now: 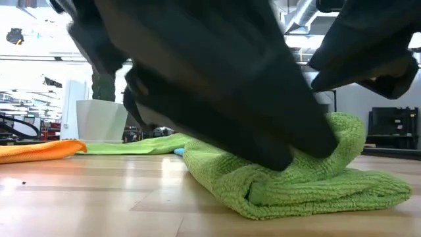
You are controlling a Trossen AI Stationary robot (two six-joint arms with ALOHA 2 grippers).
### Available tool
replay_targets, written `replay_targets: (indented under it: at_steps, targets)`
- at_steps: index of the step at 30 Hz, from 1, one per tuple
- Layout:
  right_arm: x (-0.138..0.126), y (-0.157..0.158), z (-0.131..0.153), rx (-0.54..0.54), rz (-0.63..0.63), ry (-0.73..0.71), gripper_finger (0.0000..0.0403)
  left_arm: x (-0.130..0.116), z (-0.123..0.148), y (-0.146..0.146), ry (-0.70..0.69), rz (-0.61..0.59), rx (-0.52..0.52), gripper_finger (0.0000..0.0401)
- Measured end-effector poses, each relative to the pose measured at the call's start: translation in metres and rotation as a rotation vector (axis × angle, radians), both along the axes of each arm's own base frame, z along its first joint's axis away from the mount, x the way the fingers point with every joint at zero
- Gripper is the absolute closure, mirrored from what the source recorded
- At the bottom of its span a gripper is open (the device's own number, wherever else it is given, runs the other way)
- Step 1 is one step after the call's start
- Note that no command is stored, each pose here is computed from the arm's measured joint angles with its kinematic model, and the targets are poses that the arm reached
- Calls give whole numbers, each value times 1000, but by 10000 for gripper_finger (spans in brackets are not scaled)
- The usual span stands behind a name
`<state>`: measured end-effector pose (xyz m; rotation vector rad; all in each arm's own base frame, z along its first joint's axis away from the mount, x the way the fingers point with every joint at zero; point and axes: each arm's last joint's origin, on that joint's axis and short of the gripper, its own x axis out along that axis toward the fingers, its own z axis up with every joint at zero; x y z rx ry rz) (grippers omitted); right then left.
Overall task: Fold microfiber towels
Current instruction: Fold the right green towel
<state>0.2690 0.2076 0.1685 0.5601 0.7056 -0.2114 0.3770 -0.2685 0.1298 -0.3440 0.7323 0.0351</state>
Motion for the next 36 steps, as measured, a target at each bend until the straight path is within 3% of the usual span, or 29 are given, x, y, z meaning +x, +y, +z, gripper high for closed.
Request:
replay_targets:
  at_steps: [6,12,20,36]
  targets:
    - [9,-12,-10,-25,-31,33,276,-5,-8,1,61,25,25,278]
    - [24,-13,-30,26,7,68,276,-6,-8,2,65,33,38,278]
    - [25,-17,-39,31,-21,110,281,-7,-10,3,86,30,49,278]
    - [24,-16,-37,47,-29,114,393,-8,-7,3,112,3,25,278]
